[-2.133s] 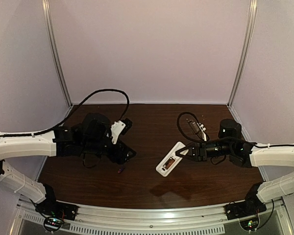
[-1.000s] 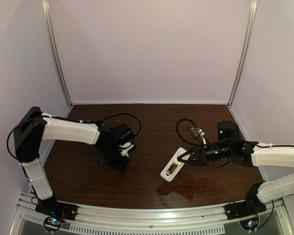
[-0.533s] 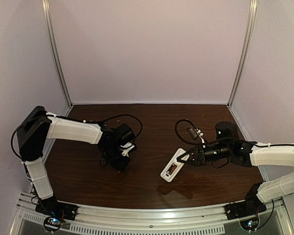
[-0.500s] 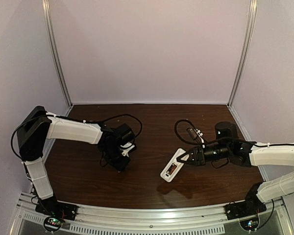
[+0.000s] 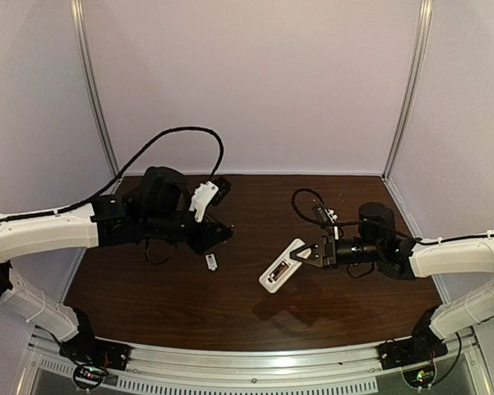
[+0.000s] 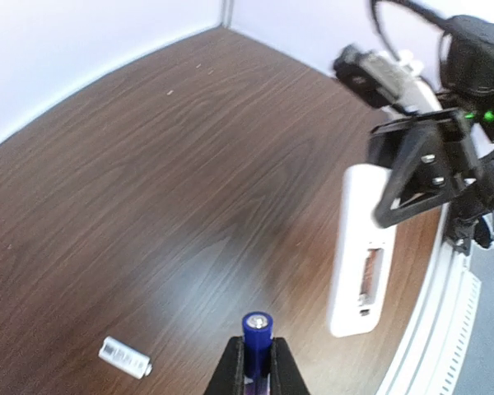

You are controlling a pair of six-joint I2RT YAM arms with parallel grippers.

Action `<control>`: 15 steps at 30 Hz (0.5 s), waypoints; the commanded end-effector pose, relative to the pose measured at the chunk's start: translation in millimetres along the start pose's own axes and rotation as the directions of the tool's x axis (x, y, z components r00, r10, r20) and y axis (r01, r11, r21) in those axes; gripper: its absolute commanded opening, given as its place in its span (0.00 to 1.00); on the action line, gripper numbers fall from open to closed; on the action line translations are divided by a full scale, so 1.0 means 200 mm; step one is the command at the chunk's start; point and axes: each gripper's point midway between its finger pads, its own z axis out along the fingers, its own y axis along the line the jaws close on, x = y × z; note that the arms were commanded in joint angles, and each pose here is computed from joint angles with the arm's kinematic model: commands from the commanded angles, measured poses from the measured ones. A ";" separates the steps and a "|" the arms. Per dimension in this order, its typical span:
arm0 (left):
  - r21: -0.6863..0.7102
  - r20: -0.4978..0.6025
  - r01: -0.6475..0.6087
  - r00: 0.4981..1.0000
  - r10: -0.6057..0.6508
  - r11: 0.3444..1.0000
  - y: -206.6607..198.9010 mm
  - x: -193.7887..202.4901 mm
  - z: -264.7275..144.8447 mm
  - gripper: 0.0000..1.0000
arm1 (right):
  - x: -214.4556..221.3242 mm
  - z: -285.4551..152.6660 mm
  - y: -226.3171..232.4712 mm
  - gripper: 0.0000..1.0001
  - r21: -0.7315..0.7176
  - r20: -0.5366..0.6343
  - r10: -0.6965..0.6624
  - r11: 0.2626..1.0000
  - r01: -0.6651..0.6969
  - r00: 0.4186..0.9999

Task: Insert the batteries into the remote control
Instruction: Place the battery in the battery compartment.

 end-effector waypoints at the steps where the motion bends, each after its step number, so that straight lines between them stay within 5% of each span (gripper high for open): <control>1: 0.132 0.168 -0.109 0.982 0.086 0.985 -0.25 -0.12 0.03 0.00 | -0.07 0.02 0.07 0.00 -0.056 0.070 0.037 0.998 -0.034 0.997; 15: 0.237 0.220 -0.199 0.964 0.147 0.951 -0.55 -0.11 0.16 0.00 | -0.05 0.05 0.10 0.00 -0.096 0.076 0.103 0.991 -0.096 0.992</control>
